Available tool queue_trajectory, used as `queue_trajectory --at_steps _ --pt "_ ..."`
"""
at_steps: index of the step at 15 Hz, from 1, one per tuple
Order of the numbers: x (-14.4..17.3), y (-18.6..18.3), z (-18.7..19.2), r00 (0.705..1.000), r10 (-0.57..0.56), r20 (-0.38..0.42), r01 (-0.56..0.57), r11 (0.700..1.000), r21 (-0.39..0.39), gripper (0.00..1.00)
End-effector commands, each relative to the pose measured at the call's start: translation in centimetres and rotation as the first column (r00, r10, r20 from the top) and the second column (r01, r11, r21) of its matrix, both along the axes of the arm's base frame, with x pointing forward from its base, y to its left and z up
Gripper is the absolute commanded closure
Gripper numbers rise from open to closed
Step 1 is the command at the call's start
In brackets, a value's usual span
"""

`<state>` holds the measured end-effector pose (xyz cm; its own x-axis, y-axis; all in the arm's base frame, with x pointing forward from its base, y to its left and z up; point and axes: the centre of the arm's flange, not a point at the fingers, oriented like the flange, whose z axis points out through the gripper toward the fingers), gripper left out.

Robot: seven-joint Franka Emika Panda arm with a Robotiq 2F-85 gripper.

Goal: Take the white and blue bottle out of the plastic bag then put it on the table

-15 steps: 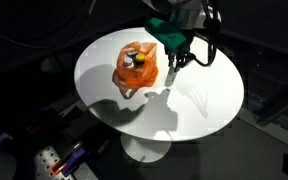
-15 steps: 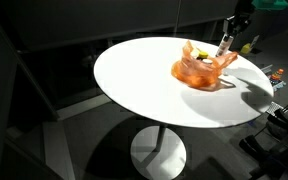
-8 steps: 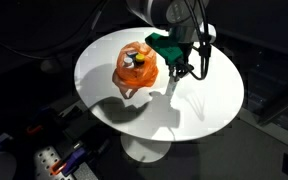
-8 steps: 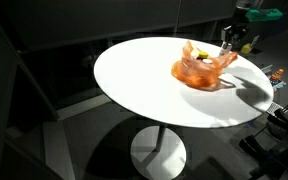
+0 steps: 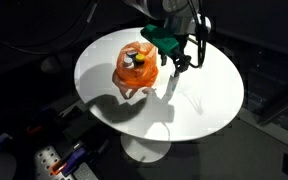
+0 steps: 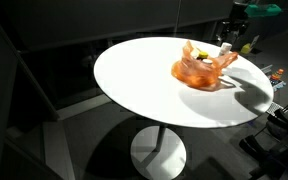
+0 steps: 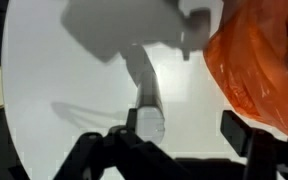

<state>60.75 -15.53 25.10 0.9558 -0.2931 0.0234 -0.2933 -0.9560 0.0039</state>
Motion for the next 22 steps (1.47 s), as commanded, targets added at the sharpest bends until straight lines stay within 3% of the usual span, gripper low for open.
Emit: queue_trajectory --at_steps 1,5,7,10,15,22 --pt "-1.2 2.2 4.2 0.997 0.060 -0.044 -0.057 0.997 0.056 0.00" --pt "-2.0 4.5 8.0 0.986 0.098 -0.132 -0.088 0.993 0.079 0.00" --pt "-2.7 5.6 9.7 0.980 0.108 -0.167 -0.099 0.993 0.056 0.01" --pt "-3.6 7.0 12.2 0.968 0.134 -0.210 -0.147 0.988 -0.043 0.00" --pt "-4.6 8.7 15.2 0.966 0.171 -0.192 -0.205 0.963 -0.175 0.00" --pt "-3.4 8.5 14.2 0.964 0.186 -0.192 -0.216 0.964 -0.153 0.00"
